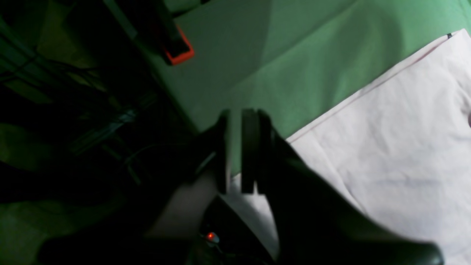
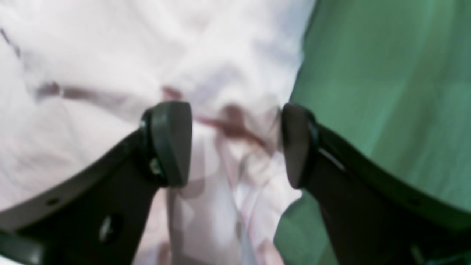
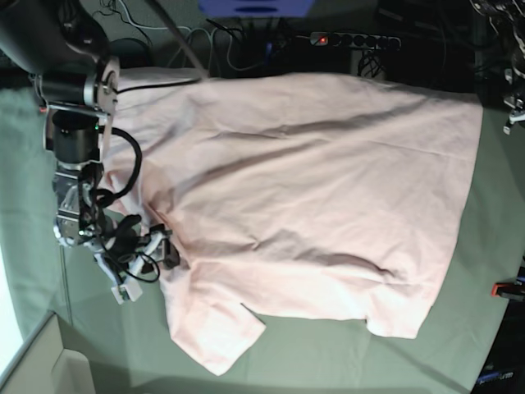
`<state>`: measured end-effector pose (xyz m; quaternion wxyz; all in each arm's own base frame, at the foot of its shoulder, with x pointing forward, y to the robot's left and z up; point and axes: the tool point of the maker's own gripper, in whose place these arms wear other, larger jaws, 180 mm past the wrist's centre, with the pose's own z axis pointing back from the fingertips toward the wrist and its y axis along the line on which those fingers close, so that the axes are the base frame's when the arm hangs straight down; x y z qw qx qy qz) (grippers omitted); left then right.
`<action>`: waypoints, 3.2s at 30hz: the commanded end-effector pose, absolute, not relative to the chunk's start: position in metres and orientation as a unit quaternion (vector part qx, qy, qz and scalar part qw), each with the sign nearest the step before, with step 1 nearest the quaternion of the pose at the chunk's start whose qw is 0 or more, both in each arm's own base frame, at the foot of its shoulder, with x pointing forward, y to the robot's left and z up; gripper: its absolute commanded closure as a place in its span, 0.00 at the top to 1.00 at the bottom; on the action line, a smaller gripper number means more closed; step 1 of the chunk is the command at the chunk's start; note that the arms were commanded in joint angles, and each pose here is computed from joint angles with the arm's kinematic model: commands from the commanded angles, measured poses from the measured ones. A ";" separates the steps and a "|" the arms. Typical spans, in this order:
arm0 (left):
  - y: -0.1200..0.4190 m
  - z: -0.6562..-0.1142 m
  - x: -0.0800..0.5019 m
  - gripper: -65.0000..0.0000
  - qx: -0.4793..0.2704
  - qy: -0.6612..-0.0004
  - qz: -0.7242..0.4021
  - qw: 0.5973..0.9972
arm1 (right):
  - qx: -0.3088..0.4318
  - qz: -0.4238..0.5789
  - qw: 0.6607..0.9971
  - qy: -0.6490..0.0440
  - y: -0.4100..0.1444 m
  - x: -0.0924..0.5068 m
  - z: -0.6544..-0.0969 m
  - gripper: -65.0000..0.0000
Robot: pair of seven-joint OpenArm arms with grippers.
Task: Layout the t-shirt on the table in an organized manner, then fold the t-shirt properly
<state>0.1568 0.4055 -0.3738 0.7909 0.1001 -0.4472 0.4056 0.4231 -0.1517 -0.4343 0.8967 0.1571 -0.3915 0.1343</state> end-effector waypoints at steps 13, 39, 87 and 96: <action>0.414 -0.361 0.159 0.08 0.112 -0.465 0.397 0.783 | 0.156 0.131 0.865 -0.459 -0.160 0.456 -0.394 0.00; 0.412 -0.357 0.163 0.08 0.109 -0.470 0.395 0.782 | 0.059 0.086 0.834 -0.542 -0.261 0.534 -0.283 0.05; 0.393 -0.391 0.151 0.43 0.068 -0.388 0.409 0.823 | -0.058 0.018 0.947 -0.315 -0.249 0.196 -0.424 0.62; 0.378 -0.435 0.145 0.83 0.041 -0.330 0.393 0.857 | -0.059 0.019 0.949 -0.309 -0.248 0.187 -0.425 0.62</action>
